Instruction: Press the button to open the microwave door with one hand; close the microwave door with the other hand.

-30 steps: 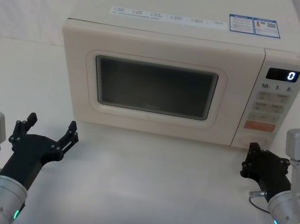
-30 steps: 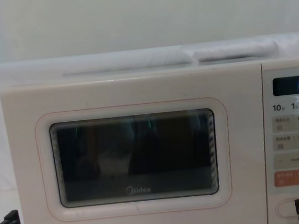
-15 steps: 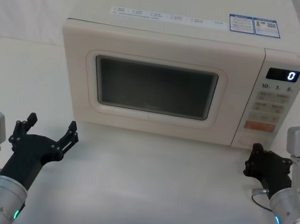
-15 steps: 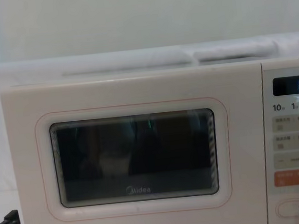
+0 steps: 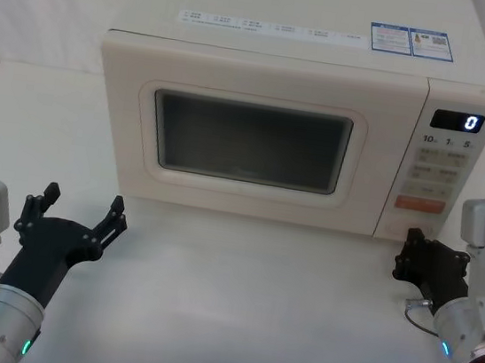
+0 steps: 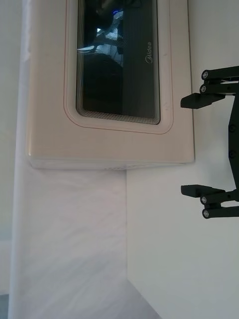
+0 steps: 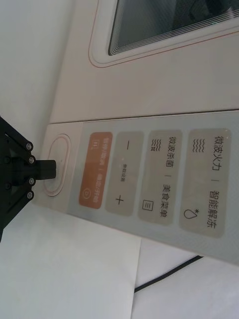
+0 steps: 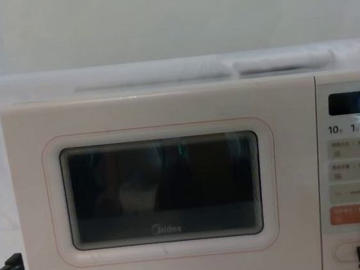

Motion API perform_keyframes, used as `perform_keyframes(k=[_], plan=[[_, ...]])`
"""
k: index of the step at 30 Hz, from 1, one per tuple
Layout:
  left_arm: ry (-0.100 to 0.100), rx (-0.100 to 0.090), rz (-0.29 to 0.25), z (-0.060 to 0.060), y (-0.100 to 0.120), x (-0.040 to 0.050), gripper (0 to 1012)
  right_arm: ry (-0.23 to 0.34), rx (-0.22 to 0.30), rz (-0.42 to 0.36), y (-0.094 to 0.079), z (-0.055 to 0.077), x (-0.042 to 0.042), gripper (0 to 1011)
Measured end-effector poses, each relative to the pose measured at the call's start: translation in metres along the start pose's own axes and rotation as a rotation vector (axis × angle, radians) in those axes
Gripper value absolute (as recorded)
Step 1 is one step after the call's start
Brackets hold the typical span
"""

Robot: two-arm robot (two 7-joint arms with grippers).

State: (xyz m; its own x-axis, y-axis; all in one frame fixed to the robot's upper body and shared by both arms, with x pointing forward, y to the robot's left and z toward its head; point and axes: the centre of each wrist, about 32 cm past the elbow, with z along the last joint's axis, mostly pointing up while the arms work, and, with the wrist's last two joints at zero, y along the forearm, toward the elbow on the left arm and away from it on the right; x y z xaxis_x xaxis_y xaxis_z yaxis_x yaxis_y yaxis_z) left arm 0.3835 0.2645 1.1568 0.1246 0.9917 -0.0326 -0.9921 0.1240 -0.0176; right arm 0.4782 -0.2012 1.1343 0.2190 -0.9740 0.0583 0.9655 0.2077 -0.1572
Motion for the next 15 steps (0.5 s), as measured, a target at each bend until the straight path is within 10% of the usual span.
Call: perform_keyframes(k=[15], plan=[[0.0,0.0,0.0,0.0,0.0,0.0,1001,0.002,0.005,0.005,0.007,0.0025,-0.0026,0]])
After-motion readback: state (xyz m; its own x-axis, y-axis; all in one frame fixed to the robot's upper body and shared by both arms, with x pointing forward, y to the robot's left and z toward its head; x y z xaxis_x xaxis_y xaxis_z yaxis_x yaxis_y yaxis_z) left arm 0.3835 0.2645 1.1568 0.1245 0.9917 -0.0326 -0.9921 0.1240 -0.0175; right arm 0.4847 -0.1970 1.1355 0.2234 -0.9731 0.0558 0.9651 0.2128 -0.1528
